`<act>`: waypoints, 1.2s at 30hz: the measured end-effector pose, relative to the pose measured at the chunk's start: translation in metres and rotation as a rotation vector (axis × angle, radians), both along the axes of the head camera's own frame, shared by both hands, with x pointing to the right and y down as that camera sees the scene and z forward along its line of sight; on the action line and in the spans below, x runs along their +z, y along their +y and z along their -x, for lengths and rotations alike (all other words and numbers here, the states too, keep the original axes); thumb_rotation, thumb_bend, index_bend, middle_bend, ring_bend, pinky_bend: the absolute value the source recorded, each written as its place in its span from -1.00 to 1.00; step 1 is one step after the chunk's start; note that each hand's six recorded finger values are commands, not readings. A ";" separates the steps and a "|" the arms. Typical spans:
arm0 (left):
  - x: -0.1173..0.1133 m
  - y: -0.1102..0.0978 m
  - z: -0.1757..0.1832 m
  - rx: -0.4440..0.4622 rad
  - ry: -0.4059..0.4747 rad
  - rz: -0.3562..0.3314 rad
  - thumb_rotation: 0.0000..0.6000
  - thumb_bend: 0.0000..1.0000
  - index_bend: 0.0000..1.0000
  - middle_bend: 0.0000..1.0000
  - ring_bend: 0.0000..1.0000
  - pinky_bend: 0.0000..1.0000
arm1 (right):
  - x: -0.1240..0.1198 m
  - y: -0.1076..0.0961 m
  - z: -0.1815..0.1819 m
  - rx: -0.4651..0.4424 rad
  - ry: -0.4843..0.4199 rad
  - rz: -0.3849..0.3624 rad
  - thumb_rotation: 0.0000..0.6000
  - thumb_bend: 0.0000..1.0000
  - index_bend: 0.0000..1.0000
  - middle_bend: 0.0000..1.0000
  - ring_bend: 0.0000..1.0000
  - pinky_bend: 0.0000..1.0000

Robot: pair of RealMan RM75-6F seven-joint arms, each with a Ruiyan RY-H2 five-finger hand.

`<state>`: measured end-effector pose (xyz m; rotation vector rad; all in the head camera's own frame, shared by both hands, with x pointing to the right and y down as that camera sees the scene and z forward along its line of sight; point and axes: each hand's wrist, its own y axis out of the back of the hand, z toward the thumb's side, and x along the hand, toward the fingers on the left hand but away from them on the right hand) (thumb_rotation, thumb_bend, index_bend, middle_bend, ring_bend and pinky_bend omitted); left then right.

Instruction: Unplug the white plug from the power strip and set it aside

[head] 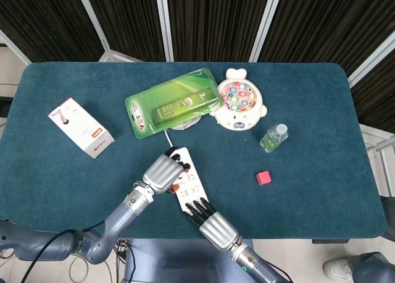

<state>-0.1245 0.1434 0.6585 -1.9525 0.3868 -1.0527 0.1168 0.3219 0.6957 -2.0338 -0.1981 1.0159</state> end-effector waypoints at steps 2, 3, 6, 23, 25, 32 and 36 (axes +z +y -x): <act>-0.005 -0.004 -0.002 -0.009 0.015 -0.009 1.00 -0.32 0.37 0.49 -0.46 -0.75 | -0.001 -0.001 0.000 0.004 -0.002 -0.002 1.00 0.51 -0.89 -0.87 -0.89 -0.83; -0.009 -0.007 -0.002 -0.017 0.027 -0.016 1.00 -0.32 0.37 0.49 -0.46 -0.75 | -0.002 -0.002 0.000 0.005 -0.003 -0.003 1.00 0.51 -0.89 -0.87 -0.89 -0.83; -0.022 -0.018 -0.004 -0.044 0.061 -0.035 1.00 -0.32 0.36 0.49 -0.46 -0.75 | -0.004 -0.003 0.001 0.005 -0.007 -0.010 1.00 0.51 -0.89 -0.87 -0.89 -0.83; -0.046 -0.053 0.052 -0.133 0.015 -0.112 1.00 -0.35 0.22 0.34 -0.46 -0.76 | -0.028 -0.044 0.007 0.087 -0.067 -0.146 1.00 0.51 -1.00 -0.87 -0.89 -0.83; -0.040 -0.049 0.063 -0.135 -0.007 -0.105 1.00 -0.37 0.18 0.30 -0.46 -0.77 | -0.034 -0.055 0.006 0.108 -0.076 -0.174 1.00 0.51 -1.00 -0.87 -0.89 -0.83; -0.019 -0.039 0.103 -0.151 -0.093 -0.077 1.00 -0.49 0.06 0.13 -0.49 -0.82 | -0.056 -0.090 -0.010 0.171 -0.087 -0.253 1.00 0.51 -1.00 -0.87 -0.89 -0.83; -0.007 -0.035 0.122 -0.185 -0.134 -0.060 1.00 -0.63 -0.07 -0.07 -0.55 -0.86 | -0.062 -0.102 -0.022 0.199 -0.076 -0.277 1.00 0.51 -1.00 -0.87 -0.89 -0.84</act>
